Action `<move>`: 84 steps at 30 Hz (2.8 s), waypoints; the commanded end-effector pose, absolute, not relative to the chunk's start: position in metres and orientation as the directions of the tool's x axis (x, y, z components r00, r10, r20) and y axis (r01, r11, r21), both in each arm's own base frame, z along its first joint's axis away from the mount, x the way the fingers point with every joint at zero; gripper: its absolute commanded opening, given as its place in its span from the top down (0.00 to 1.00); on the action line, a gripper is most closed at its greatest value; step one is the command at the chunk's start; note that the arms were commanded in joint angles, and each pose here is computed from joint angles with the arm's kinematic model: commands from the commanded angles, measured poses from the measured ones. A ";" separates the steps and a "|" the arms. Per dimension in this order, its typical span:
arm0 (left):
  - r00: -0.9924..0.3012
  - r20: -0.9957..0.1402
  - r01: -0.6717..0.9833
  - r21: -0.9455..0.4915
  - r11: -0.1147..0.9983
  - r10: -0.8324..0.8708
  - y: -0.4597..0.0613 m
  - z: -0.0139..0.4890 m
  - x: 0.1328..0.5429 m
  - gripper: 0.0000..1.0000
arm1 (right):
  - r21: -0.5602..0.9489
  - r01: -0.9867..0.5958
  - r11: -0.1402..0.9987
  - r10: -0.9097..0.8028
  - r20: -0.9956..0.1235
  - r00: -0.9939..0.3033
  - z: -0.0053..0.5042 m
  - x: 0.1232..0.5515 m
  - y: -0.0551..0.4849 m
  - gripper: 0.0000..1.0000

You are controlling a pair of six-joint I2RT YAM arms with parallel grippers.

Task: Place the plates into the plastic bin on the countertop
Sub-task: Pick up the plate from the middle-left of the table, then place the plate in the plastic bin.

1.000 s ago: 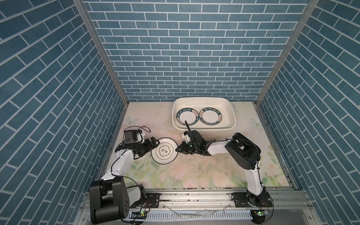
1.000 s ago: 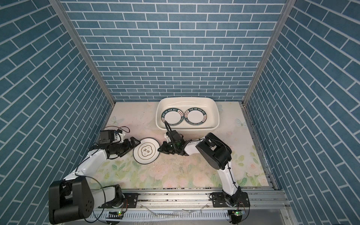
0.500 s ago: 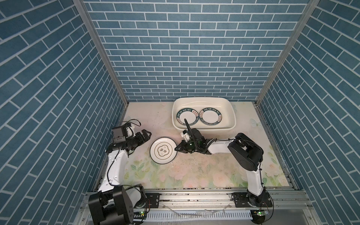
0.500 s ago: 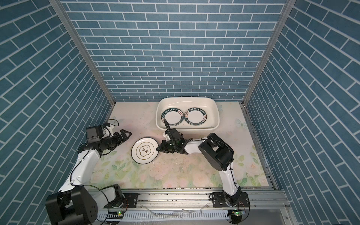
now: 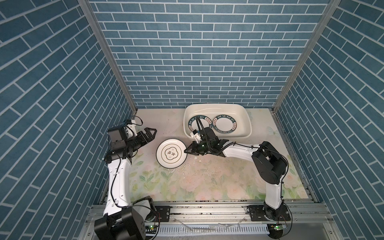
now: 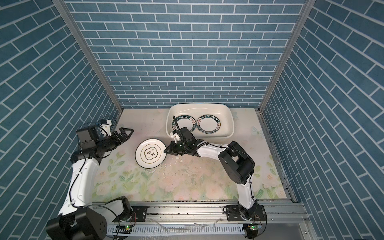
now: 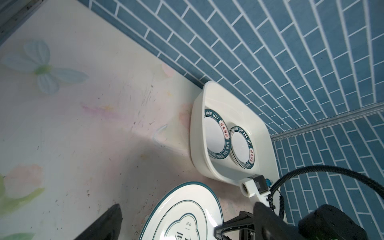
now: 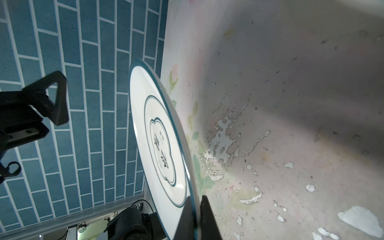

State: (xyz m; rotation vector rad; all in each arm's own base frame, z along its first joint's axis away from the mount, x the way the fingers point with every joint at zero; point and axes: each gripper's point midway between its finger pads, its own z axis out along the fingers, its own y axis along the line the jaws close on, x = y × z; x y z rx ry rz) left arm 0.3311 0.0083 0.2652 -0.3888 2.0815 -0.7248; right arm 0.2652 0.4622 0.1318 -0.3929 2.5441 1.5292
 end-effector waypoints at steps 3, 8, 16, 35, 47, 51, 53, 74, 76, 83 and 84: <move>-0.533 -0.703 0.117 -0.612 0.782 -0.471 -0.001 0.320 0.330 0.00 | 0.834 -0.397 0.384 -0.181 -0.354 -0.918 0.190 0.276 0.457 1.00; -0.504 -0.701 0.143 -0.644 0.752 -0.505 -0.002 0.352 0.332 0.00 | 0.832 -0.418 0.365 -0.164 -0.384 -0.909 0.214 0.296 0.449 1.00; -0.500 -0.698 0.162 -0.657 0.737 -0.512 -0.006 0.360 0.328 0.00 | 0.842 -0.420 0.339 -0.078 -0.419 -0.904 0.252 0.340 0.421 1.00; -0.604 -0.744 0.443 -0.611 0.656 -0.285 -0.088 0.350 0.321 0.00 | 0.812 -0.317 0.490 0.140 -0.432 -0.891 0.241 0.450 0.305 1.00; -0.639 -0.739 0.482 -0.601 0.638 -0.214 -0.111 0.334 0.316 0.00 | 0.790 -0.298 0.536 0.176 -0.450 -0.876 0.244 0.473 0.266 1.00; -0.638 -0.739 0.481 -0.601 0.638 -0.215 -0.111 0.334 0.315 0.00 | 0.770 -0.288 0.570 0.188 -0.463 -0.866 0.247 0.479 0.247 1.00; -0.638 -0.737 0.479 -0.605 0.636 -0.221 -0.111 0.333 0.315 0.01 | 0.770 -0.279 0.574 0.203 -0.464 -0.862 0.249 0.482 0.239 1.00; -0.675 -0.722 0.541 -0.624 0.564 -0.151 -0.130 0.336 0.318 0.00 | 0.656 -0.073 0.751 0.268 -0.404 -0.874 0.180 0.502 0.151 1.00; -0.684 -0.714 0.539 -0.631 0.557 -0.147 -0.132 0.334 0.319 0.00 | 0.637 -0.057 0.768 0.262 -0.395 -0.881 0.171 0.505 0.147 1.00; -0.698 -0.701 0.520 -0.638 0.568 -0.148 -0.132 0.324 0.322 0.00 | 0.632 -0.024 0.774 0.265 -0.357 -0.896 0.147 0.519 0.142 1.00; -0.697 -0.701 0.520 -0.637 0.569 -0.149 -0.131 0.325 0.322 0.00 | 0.630 -0.021 0.776 0.264 -0.355 -0.897 0.144 0.520 0.142 1.00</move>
